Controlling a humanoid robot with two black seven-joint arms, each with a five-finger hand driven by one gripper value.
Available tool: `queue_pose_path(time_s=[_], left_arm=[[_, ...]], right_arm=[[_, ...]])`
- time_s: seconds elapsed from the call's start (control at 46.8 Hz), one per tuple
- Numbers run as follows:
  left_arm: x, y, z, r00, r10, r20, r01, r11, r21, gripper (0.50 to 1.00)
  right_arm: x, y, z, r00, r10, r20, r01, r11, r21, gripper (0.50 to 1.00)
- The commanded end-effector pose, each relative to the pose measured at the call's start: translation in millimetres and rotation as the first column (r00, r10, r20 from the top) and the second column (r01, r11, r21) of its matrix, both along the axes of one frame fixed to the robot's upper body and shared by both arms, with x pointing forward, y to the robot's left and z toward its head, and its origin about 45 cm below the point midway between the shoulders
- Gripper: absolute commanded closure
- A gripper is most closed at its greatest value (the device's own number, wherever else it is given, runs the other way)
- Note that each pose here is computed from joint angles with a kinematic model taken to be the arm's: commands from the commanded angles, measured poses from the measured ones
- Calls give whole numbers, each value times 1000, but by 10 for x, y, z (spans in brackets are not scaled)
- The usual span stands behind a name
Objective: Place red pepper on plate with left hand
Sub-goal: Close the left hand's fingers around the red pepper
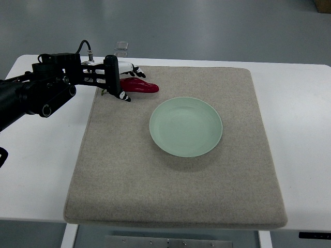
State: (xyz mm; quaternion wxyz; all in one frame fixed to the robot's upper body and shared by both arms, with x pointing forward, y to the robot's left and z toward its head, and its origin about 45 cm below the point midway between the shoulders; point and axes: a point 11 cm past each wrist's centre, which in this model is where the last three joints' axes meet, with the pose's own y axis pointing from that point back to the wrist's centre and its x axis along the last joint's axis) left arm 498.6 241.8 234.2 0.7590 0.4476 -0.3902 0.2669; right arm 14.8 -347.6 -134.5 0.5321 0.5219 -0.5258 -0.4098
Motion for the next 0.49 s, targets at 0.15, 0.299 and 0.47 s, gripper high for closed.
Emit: queue_pose_path(time_s=[0.15, 0.299, 0.47], left_arm=[[-8, -14, -15, 1000, -3, -9, 3, 1000, 0, 746], [-21, -15, -34, 1000, -6, -30, 6, 1000, 2, 902], [-33, -18, -51, 999, -8, -44, 9, 1000, 2, 913]], right_arm=[[-4, 0, 0, 1000, 0, -1, 0, 1000, 0, 572], [-5, 1, 0, 1000, 0, -1, 0, 1000, 1, 572], [5, 0, 0, 1000, 0, 1, 0, 1000, 0, 572]])
